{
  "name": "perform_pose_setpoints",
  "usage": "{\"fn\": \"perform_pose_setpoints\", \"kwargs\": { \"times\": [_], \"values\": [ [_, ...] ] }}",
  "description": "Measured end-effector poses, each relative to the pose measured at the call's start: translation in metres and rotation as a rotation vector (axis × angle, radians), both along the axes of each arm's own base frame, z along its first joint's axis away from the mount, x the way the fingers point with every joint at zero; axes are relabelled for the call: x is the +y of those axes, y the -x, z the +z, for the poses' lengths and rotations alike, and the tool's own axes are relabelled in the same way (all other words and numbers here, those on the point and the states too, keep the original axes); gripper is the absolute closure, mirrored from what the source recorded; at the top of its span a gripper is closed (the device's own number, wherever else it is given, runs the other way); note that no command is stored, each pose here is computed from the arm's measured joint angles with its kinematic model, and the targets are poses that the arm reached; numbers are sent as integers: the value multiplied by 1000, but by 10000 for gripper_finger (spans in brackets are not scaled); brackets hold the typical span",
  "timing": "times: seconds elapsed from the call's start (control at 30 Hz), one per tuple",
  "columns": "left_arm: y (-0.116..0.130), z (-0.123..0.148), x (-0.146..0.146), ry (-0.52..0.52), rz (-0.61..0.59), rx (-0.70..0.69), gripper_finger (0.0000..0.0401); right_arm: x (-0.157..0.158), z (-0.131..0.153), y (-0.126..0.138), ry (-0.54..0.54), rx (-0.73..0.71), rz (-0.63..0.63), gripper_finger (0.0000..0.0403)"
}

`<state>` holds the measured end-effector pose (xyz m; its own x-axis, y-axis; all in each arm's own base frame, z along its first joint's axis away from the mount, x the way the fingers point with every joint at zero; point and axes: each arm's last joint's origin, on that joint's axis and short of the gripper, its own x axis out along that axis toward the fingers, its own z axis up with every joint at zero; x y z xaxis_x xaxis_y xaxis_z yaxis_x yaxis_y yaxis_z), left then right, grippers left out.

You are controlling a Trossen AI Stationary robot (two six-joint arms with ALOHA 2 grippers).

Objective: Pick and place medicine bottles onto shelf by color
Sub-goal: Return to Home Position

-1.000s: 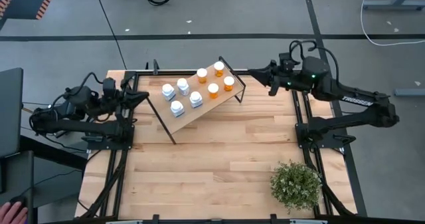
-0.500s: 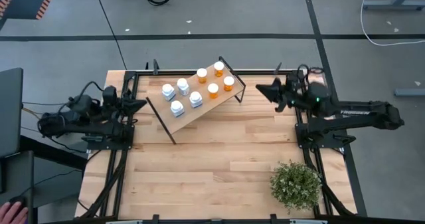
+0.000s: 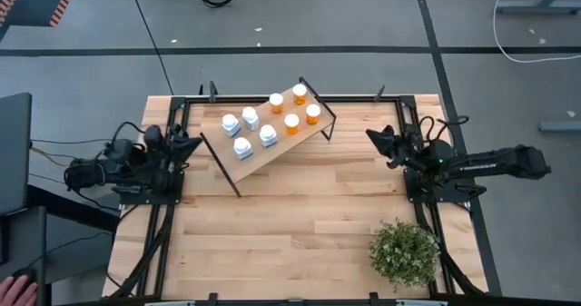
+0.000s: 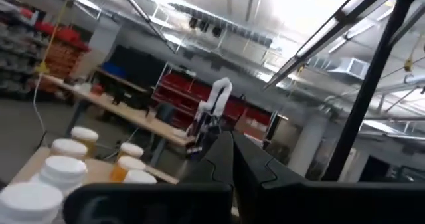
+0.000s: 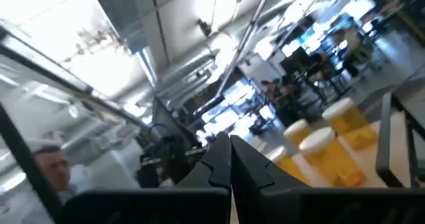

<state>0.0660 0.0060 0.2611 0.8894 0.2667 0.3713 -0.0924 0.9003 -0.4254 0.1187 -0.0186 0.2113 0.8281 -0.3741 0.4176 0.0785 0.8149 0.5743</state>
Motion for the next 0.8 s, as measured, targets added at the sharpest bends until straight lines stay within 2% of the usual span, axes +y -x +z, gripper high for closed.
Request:
{"fn": "perform_pose_setpoints", "kwargs": {
  "times": [0.1,0.23,0.3,0.33,0.57,0.67,0.8],
  "values": [
    [-6,-11,-1,4,-19,15,400,-3,-3,2,7,28,51,399],
    [-9,-23,-2,-7,-42,-183,400,-10,-2,5,28,8,84,399],
    [-12,-39,-2,-2,-42,-239,401,-14,-2,7,34,3,96,399],
    [-12,-38,-2,-9,-44,-237,401,-15,-2,7,36,2,106,399],
    [-13,-41,-2,-49,-32,-199,401,-24,-1,11,60,5,186,399],
    [-22,-54,-3,9,-71,-50,400,-24,-7,8,82,85,202,399],
    [-26,-64,-3,5,-73,61,395,-21,-18,4,72,206,267,399]
  ]
}}
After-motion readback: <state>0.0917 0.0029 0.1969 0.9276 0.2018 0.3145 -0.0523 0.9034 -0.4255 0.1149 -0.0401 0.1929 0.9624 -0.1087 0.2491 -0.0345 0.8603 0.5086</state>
